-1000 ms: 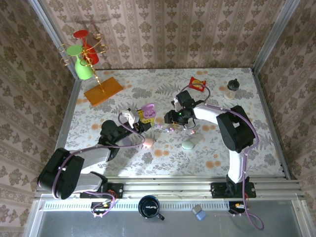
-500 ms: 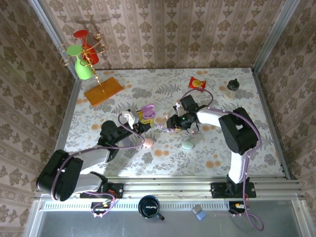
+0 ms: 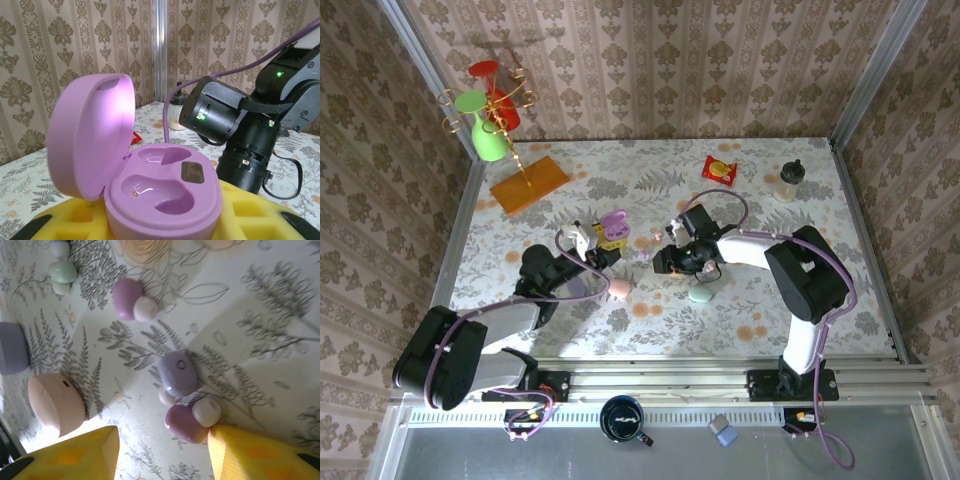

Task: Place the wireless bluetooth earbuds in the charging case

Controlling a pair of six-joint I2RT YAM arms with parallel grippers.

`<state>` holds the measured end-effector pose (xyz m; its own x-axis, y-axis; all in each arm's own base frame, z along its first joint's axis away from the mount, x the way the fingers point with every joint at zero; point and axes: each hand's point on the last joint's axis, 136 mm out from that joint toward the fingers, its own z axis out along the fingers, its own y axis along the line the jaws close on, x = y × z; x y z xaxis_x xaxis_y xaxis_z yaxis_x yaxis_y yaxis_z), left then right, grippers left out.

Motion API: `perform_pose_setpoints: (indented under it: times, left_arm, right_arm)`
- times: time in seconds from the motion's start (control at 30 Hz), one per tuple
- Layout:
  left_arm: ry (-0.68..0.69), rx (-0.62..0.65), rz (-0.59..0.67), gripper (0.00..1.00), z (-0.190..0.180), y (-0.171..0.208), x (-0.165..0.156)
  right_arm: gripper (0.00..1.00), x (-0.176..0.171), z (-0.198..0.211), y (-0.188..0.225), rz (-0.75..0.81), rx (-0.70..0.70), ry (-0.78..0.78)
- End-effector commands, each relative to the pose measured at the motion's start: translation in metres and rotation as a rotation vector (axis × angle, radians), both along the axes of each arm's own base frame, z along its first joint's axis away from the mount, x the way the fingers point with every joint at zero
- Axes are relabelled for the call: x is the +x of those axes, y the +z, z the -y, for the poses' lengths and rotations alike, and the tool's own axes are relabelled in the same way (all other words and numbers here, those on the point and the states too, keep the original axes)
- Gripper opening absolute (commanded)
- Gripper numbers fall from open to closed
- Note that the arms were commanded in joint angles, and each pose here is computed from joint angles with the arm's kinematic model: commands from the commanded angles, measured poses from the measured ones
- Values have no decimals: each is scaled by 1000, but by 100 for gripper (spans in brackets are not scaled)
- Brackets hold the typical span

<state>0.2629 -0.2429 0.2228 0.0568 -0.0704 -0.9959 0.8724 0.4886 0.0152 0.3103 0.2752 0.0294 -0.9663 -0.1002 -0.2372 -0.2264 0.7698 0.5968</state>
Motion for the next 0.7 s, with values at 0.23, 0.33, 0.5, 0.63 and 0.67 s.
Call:
perform_pose_setpoints:
  times: [0.23,0.33,0.5,0.63,0.67]
  left_arm:
    - [51,1,45,24,-16,6,5]
    - [65,8,43,24,-20,5,6]
    - [131,18,32,24,-38,1,12]
    - [214,22,25,24,-62,-2,22]
    - [229,21,24,24,-67,-2,23]
  right_arm:
    - [52,-2,15,28,122,-96,-15]
    - [52,7,23,29,143,-188,-14]
    - [49,16,34,35,231,-429,20]
    - [48,11,41,43,313,-669,81]
    - [48,10,40,45,334,-707,96]
